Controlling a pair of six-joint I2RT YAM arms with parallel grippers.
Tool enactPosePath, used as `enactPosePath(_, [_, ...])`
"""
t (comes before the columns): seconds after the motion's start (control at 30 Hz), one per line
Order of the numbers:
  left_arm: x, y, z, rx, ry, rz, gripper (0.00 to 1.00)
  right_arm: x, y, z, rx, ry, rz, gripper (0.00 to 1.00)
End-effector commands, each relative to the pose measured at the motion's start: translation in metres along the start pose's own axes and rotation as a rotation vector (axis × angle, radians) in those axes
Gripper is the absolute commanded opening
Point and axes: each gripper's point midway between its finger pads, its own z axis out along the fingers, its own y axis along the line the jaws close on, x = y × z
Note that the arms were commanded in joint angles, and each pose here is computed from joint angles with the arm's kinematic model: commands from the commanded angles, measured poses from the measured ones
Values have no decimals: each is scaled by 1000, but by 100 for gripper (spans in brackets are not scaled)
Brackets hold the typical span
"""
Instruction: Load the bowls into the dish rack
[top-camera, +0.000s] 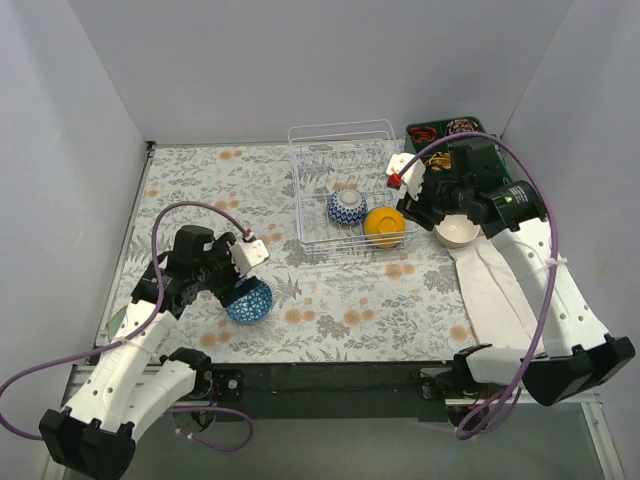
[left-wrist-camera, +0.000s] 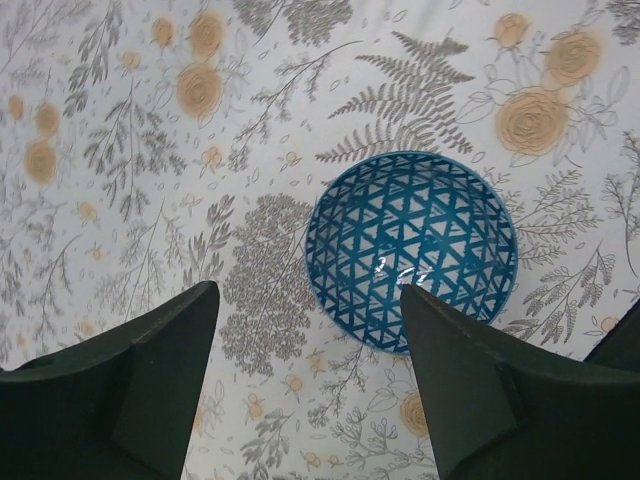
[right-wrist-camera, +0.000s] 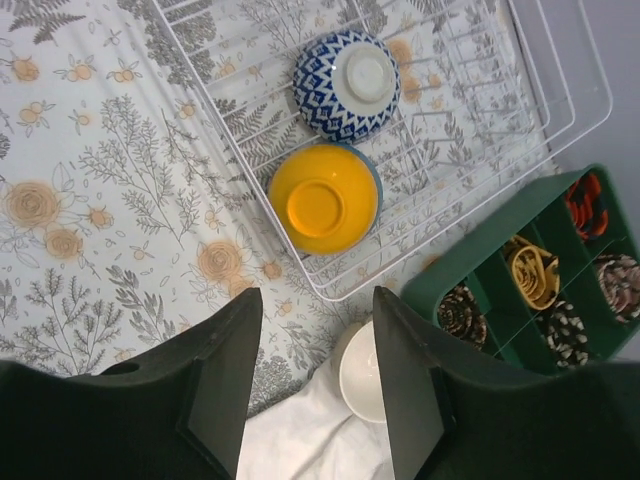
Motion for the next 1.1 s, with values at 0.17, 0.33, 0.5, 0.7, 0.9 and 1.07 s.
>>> enactPosePath(0.17, [43,84,-7,-501,148,-477,87,-59,49,3,-85,-37,-123,59])
enactPosePath(0.33, [65,125,-19,-565,204,-947,93,-88,123,59,-280,-26,-345,61])
enactPosePath(0.5, [54,147,-30,-505,91,-1211,92,-111,197,99,-426,-93,-501,59])
enactPosePath(0.7, [72,166,-53,-554,8,-1378,92,-114,268,131,-604,-105,-558,57])
enactPosePath(0.9, [63,172,-80,-627,-59,-1327,91,-145,291,178,-596,-127,-584,56])
enactPosePath(1.07, [59,168,-94,-654,-56,-1276,91,-154,307,199,-647,-157,-620,56])
